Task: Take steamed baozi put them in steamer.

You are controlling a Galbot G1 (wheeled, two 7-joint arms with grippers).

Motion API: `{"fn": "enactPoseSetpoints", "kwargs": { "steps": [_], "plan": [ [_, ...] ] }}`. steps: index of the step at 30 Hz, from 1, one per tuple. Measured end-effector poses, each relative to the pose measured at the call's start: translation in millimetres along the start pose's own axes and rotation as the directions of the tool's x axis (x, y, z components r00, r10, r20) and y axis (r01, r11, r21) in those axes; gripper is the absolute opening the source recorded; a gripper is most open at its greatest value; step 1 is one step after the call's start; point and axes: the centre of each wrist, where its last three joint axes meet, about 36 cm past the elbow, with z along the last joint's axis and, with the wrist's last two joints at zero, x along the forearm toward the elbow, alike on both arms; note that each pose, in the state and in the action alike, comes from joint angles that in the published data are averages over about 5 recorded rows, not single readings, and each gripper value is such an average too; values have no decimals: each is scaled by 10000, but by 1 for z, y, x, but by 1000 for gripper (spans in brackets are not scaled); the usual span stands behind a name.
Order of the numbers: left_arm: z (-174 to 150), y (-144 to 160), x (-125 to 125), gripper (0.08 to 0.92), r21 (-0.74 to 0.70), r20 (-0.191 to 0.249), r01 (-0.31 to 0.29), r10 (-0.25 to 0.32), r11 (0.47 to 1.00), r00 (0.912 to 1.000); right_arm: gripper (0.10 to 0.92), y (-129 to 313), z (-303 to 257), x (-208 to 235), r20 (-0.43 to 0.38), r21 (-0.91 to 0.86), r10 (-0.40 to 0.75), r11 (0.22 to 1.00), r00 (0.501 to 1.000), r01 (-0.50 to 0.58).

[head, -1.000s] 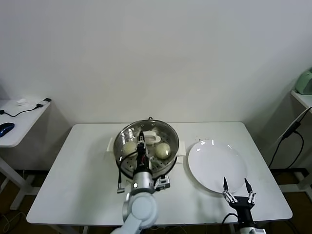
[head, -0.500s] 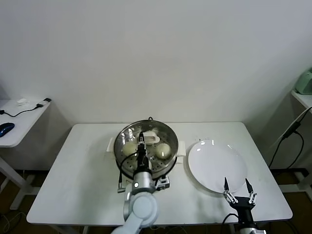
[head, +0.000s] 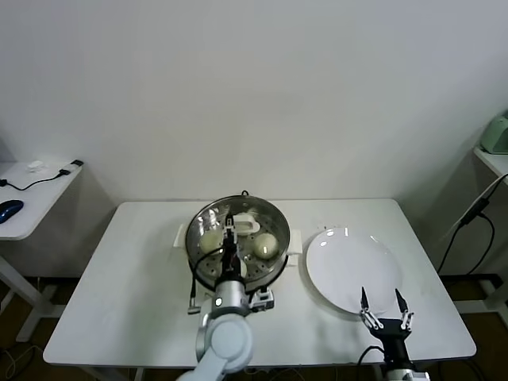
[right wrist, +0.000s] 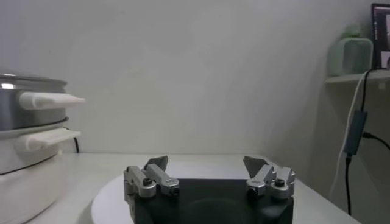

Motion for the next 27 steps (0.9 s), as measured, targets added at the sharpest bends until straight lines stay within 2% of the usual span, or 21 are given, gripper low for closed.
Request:
{"fn": "enactPoseSetpoints", "kwargs": {
  "steps": [8, 12, 15, 18, 21, 27],
  "plan": [
    [13, 18, 16, 676, 942, 392, -162, 125, 9954, 9992, 823, 9, -1, -2, -222, -282, -28, 9996, 9998, 22],
    [28, 30, 23, 780, 1900, 932, -119, -59, 9817, 9956, 823, 12, 0, -2, -314, -367, -62, 9993, 9995, 51],
    [44, 38, 25, 816, 3003, 1433, -154, -292, 9537, 9892, 823, 13, -1, -2, -305, -402, -79, 9992, 9995, 66],
    [66, 42, 24, 822, 4417, 1780, -381, -459, 8964, 9830, 823, 14, -3, -4, -268, -431, -102, 9990, 9996, 90],
    [94, 40, 23, 823, 5762, 1926, -695, -527, 8144, 9799, 823, 13, -5, -5, -246, -442, -139, 9989, 9996, 128],
    [162, 21, 26, 823, 7856, 1699, -1111, -396, 6086, 9847, 823, 12, -8, -9, -256, -386, -203, 9991, 9995, 193]
  ]
}}
